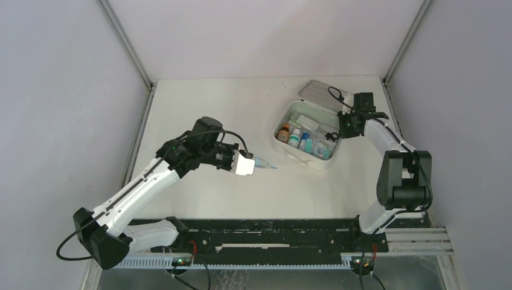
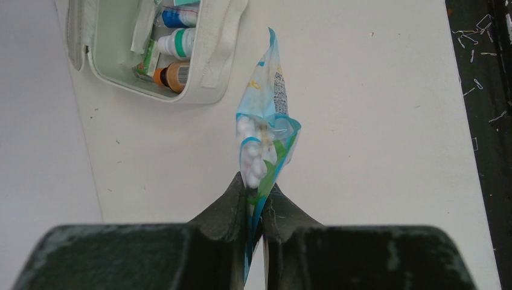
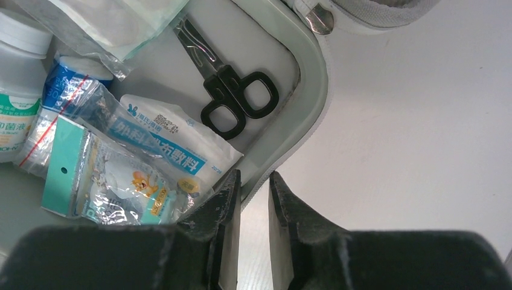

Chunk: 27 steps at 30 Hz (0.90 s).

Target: Organize the medicine kit

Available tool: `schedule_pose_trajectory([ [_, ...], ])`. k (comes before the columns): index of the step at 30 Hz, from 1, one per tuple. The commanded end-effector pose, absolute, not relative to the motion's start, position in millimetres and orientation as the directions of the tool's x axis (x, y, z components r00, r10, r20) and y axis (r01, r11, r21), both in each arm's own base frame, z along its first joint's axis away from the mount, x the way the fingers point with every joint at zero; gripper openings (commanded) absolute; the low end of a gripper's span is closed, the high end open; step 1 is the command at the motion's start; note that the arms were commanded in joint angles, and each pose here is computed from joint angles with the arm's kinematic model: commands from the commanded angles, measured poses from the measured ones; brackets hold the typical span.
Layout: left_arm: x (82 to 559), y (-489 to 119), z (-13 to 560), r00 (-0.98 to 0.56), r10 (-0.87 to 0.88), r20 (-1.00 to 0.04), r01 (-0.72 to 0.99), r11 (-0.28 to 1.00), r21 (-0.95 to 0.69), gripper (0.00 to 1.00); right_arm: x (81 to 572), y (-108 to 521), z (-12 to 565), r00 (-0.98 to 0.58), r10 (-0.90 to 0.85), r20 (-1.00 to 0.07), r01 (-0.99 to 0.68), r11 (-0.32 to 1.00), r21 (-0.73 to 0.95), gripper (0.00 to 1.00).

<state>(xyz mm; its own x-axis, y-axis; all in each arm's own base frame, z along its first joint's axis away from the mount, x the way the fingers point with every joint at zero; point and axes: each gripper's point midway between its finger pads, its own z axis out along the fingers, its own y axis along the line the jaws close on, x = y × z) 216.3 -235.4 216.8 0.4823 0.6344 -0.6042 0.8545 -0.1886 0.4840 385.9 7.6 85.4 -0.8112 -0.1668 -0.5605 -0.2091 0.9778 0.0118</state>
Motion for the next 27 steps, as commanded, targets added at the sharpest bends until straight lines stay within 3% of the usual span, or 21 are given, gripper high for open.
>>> schedule_pose_trajectory([
  [1,219,-234,239,0.531,0.610,-0.588,0.813,-0.173,0.556,0.14,341,43,75,-0.866,-0.192,-0.461,-0.274,0.955,0.115,0.14],
  [10,224,-231,240,0.526,0.629,-0.573,0.812,-0.170,0.559,0.15,305,90,70,-0.861,-0.243,-0.447,-0.382,0.889,0.254,0.21],
  [18,224,-231,240,0.527,0.627,-0.574,0.812,-0.171,0.559,0.17,337,76,112,-0.812,-0.068,-0.580,-0.315,0.887,0.337,0.63],
  [22,226,-231,238,0.521,0.629,-0.577,0.815,-0.166,0.555,0.18,360,72,135,-0.774,0.029,-0.632,-0.287,0.874,0.391,0.72],
  [27,230,-229,239,0.502,0.633,-0.589,0.824,-0.143,0.548,0.16,392,55,142,-0.754,0.202,-0.626,-0.165,0.863,0.477,0.77],
])
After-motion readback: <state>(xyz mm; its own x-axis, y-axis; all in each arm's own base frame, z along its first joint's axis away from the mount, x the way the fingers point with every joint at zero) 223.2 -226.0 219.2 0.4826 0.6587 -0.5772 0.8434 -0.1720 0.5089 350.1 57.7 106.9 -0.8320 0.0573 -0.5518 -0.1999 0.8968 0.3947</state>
